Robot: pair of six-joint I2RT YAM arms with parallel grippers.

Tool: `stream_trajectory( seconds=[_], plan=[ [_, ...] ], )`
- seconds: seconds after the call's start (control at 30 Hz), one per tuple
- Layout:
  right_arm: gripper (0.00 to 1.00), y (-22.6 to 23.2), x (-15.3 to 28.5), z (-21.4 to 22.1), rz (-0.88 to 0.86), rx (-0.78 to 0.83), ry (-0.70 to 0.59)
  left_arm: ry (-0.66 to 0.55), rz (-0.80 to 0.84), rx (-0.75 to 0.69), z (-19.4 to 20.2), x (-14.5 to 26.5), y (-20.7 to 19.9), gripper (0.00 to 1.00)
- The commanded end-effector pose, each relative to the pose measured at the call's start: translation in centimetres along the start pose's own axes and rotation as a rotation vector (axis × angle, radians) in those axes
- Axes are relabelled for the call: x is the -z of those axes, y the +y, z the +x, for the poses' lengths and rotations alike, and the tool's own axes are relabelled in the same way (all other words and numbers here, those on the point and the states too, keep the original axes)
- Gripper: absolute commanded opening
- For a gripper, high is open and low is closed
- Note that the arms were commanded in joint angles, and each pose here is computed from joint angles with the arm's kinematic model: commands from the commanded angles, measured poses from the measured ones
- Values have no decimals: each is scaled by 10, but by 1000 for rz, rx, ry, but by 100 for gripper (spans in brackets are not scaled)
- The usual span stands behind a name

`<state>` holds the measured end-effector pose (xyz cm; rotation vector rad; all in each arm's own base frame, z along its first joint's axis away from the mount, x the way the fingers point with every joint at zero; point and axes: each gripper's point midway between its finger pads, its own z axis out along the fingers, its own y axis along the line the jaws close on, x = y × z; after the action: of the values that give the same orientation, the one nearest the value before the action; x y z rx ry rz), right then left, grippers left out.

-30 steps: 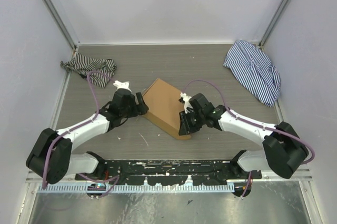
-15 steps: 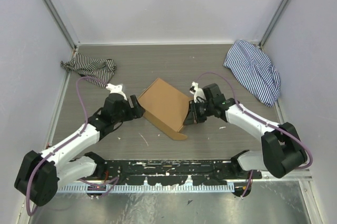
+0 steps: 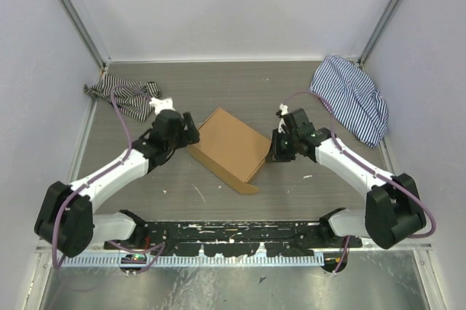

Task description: Fold the paper box

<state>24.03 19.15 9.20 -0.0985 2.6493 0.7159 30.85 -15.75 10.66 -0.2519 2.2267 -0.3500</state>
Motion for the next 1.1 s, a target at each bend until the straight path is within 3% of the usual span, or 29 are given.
stream_trajectory(
  seconds=[0.0, 0.17, 0.37, 0.63, 1.07],
  plan=[
    [9, -24, 14, 5, 146, -128, -72, -104, 17, -19, -55, -15, -28, 87],
    [9, -32, -1, 16, 150, -176, -59, -99, 23, -48, -76, -35, -43, 87],
    [8, -35, -19, 16, 156, -195, -39, 26, 26, -52, -47, -73, -41, 86],
    [8, -38, -38, 2, 177, -190, -29, 100, -2, -60, -16, -93, -29, 84],
    [11, -30, -68, -101, 197, -116, -116, 148, 78, 2, 4, -71, -33, 80]
  ],
)
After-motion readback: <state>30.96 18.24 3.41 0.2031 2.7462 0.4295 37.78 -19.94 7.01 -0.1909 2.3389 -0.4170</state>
